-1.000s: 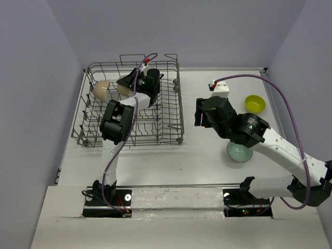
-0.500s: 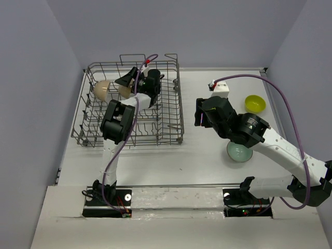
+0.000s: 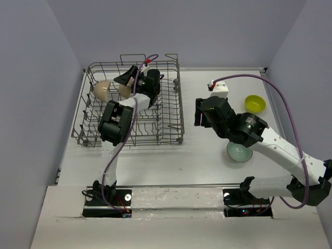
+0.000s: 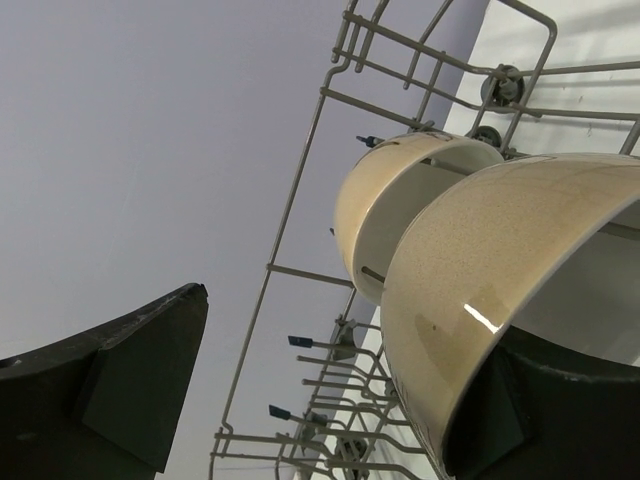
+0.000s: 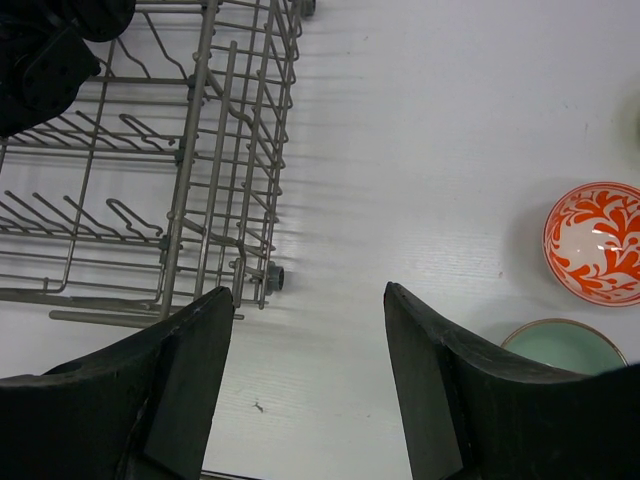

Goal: Load the bowls into the dish rack

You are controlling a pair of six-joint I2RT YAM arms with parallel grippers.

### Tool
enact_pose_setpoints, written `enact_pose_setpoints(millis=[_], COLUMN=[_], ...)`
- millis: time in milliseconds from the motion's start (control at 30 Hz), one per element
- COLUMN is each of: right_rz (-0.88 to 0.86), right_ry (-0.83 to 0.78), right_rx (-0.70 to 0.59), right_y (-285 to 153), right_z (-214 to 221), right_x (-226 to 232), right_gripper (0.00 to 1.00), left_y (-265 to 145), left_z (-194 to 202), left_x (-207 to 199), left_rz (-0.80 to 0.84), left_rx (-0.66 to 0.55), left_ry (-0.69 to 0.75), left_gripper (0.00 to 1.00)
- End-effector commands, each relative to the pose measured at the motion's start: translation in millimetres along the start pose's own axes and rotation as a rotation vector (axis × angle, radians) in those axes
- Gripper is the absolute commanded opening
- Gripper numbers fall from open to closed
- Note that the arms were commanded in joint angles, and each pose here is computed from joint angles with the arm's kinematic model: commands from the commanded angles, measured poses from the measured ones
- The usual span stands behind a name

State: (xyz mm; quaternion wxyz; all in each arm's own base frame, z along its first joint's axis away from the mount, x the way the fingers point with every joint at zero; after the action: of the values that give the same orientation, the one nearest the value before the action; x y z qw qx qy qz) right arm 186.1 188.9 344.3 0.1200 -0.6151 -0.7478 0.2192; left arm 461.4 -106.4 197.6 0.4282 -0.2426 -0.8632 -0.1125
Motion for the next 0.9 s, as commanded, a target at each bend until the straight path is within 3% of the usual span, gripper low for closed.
enact_pose_setpoints(millis=[0, 500, 867], right_rz=[0.026, 0.043, 0.065], right_ry=[-0.004, -0.011, -0.006], right_rx=[-0.026, -0.026, -0.03], right_y=[-2, -2, -3], right_z=[-8, -9, -11], right_x=[-1, -2, -4], right_gripper=[0.68, 0.68, 0.69], left_y=[-27, -56, -71], left_z=[-26, -26, -48], left_x=[40, 39, 82], left_rz=[0.041, 0.133, 0.26], left_rx=[-0.069, -0.151, -0.179], left_ry=[-0.192, -0.187, -0.349], left_gripper=[0.99, 0.99, 0.99])
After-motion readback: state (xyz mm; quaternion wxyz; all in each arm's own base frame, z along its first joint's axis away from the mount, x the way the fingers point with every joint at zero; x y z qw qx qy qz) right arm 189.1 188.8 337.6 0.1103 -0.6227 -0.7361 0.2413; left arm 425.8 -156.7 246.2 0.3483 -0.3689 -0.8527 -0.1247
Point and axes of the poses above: each gripper's point midway between its finger pads, its own y axis out along the fingers, its own x axis along the line the jaws close on, z = x × y, the point moved 8 cm from there along -y, back along the fingers, and after that the axes turned 13 degrees about -y, right-handed, at the moved point
